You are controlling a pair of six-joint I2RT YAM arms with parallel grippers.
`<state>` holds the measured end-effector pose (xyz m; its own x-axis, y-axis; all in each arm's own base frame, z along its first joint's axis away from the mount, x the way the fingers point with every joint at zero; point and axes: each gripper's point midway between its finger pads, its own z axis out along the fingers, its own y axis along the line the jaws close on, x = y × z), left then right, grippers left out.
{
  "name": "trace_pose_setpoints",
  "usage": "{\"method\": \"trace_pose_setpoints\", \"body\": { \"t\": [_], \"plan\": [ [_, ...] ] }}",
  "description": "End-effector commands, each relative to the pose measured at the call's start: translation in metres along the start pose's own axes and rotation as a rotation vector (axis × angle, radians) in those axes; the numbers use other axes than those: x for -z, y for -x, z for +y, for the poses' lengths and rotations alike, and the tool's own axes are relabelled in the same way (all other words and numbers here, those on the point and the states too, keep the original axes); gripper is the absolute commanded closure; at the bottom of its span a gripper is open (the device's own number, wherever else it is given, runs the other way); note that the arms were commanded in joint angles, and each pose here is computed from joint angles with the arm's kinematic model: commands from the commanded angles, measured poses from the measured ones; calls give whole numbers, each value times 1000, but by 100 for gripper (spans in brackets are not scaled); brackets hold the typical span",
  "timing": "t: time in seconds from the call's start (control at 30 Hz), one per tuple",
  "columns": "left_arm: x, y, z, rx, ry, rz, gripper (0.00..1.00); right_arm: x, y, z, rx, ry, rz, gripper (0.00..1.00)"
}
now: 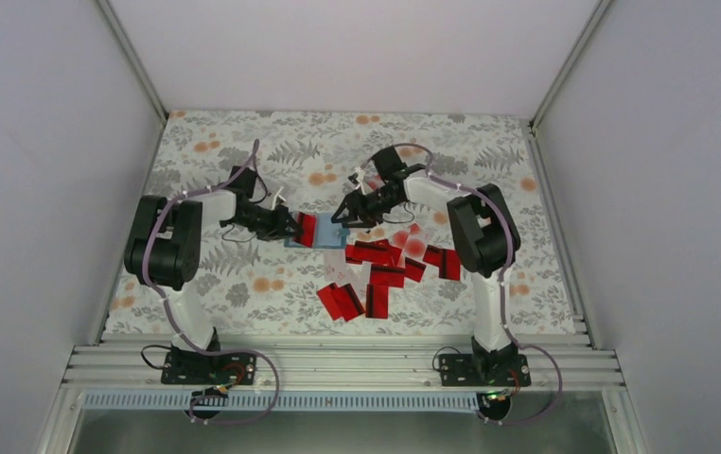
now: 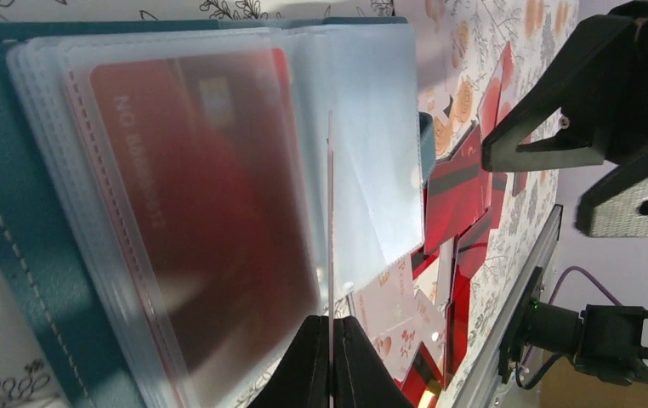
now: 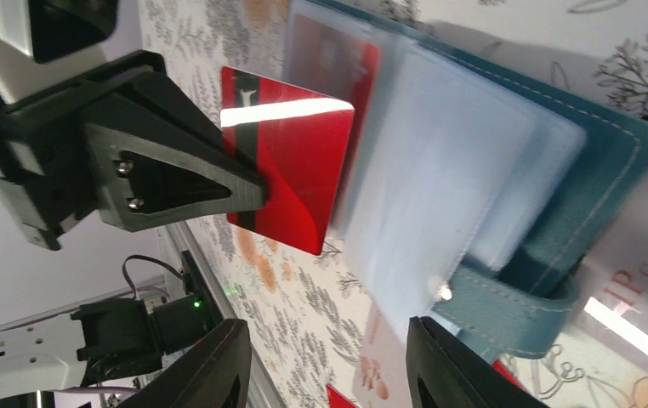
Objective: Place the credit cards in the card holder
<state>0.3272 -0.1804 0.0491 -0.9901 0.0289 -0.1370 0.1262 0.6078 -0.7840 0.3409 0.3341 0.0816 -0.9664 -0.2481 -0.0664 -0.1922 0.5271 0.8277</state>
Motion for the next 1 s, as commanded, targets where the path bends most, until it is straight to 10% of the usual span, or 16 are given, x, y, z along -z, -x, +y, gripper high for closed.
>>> {"method": "trace_pose_setpoints", "body": {
  "t": [0.0, 0.97],
  "plan": [
    [-8, 2, 0, -21, -2, 36, 98, -7, 7, -6, 21, -10, -2, 53],
    [-26, 7, -1, 6, -70, 74, 98, -33, -1, -52, -28, -57, 69, 59]
  ]
}}
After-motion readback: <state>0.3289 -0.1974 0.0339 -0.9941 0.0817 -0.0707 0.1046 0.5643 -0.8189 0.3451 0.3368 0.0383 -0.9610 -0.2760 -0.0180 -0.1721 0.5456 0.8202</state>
